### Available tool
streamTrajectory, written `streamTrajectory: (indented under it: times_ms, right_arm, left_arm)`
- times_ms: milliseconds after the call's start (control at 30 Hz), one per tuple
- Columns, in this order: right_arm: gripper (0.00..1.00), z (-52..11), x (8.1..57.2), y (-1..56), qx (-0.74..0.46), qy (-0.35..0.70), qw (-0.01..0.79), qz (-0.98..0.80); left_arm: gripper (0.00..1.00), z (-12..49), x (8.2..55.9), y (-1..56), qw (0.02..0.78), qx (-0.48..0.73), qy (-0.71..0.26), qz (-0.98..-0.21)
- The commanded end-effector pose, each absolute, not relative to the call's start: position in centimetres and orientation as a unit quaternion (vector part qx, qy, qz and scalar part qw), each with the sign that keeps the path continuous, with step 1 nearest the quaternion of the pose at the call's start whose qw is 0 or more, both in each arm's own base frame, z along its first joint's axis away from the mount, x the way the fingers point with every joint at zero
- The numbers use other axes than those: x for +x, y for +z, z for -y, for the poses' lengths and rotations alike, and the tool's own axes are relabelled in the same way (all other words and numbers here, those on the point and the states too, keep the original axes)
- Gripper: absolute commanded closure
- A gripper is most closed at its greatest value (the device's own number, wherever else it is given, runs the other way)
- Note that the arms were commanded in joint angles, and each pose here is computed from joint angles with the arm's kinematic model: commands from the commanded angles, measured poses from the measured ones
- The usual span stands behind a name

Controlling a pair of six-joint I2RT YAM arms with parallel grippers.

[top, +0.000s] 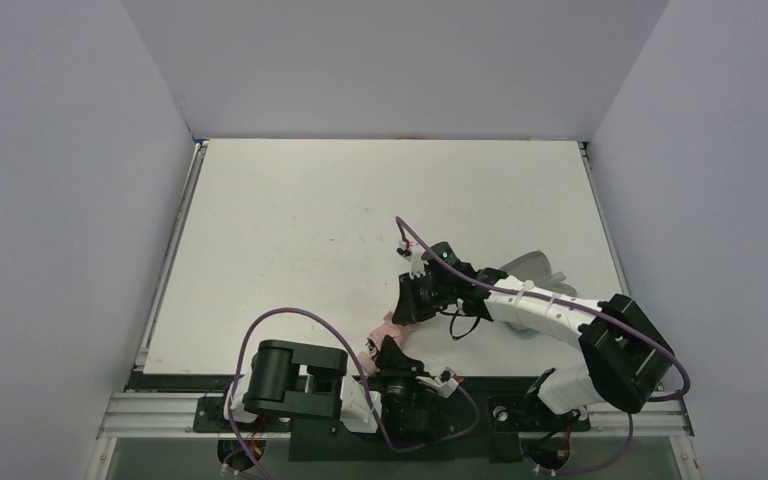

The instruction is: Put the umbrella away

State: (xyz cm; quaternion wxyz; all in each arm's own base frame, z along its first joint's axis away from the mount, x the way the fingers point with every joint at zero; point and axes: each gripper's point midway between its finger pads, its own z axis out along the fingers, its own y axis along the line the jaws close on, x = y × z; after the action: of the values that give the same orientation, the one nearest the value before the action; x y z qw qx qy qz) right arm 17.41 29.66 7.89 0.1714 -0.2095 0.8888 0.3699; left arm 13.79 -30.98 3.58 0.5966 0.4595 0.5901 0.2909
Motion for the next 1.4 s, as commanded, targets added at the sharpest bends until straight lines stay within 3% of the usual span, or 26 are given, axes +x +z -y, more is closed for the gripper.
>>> streamTrajectory:
  times_ms: [0,167,600,1000,1233,1367]
  right_arm:
    - [1.00,-32.0,22.2,11.9,-0.217,0.364,0.272,-0.864]
    - [1.00,-31.7,22.5,10.1,-0.227,0.334,0.259,-0.878]
    - [1.00,-33.8,20.1,8.0,-0.269,0.371,0.203,-0.865]
    - [1.00,-35.3,17.8,16.2,-0.274,0.492,0.236,-0.792]
    - [1.00,-36.1,17.3,12.7,-0.264,0.497,0.193,-0.803]
    - [1.00,-35.4,18.9,10.4,-0.252,0.443,0.206,-0.835]
  left_arm:
    - [1.00,33.9,12.1,0.5,0.572,0.513,0.206,-0.606]
    - [1.00,33.9,12.1,0.5,0.572,0.512,0.205,-0.607]
    - [1.00,33.9,12.1,0.2,0.570,0.515,0.206,-0.607]
    - [1.00,33.9,12.2,0.0,0.566,0.516,0.206,-0.609]
    - [1.00,33.8,12.2,0.1,0.567,0.515,0.208,-0.609]
    - [1.00,33.8,12.2,0.1,0.567,0.514,0.208,-0.609]
